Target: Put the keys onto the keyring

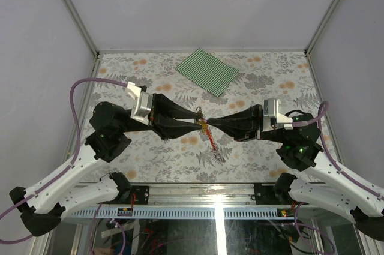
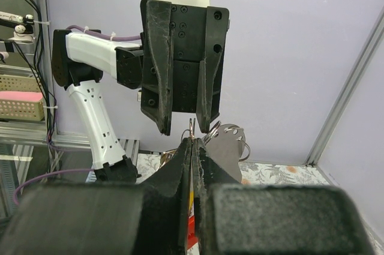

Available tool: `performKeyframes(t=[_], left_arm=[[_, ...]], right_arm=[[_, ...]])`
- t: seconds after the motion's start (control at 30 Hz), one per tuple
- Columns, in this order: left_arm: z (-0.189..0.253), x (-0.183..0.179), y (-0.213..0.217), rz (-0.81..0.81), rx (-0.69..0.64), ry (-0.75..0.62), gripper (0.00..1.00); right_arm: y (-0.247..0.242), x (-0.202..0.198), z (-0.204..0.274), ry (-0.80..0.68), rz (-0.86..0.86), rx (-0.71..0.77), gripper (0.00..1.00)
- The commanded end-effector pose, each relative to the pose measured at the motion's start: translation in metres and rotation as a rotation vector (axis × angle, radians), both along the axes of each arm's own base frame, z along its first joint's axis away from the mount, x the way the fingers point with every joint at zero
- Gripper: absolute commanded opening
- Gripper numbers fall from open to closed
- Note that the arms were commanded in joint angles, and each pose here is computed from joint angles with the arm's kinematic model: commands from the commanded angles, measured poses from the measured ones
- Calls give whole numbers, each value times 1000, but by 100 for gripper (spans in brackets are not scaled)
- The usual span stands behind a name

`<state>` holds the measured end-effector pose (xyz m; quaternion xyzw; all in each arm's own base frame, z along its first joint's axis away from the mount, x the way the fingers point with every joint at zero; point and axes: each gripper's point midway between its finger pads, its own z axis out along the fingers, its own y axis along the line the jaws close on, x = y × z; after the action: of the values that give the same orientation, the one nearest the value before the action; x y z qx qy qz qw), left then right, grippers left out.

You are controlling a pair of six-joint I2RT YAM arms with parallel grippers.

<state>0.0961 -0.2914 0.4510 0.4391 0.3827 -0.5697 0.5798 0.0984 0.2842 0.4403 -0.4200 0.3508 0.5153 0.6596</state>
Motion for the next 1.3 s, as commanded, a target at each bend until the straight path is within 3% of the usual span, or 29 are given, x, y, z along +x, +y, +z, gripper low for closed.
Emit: performKeyframes(t=[0.0, 0.47, 0.8, 0.93, 1.07, 1.27], left_arm=[[7, -5, 1, -15, -37, -30, 29], [1, 0, -5, -2, -18, -20, 20], [-4, 2, -8, 5, 6, -13, 0], [-12, 5, -7, 28, 73, -7, 0], [-28, 8, -4, 56, 203, -8, 0], [-55, 16, 4, 93, 417, -30, 0]], right_arm=[[-11, -11, 35, -94, 5, 98, 0], [-7, -9, 31, -83, 13, 83, 0], [-8, -11, 31, -83, 21, 90, 0], [-10, -10, 29, -96, 2, 70, 2], [-17, -9, 20, -106, -45, 9, 20], [-22, -7, -2, -97, -80, -124, 23]])
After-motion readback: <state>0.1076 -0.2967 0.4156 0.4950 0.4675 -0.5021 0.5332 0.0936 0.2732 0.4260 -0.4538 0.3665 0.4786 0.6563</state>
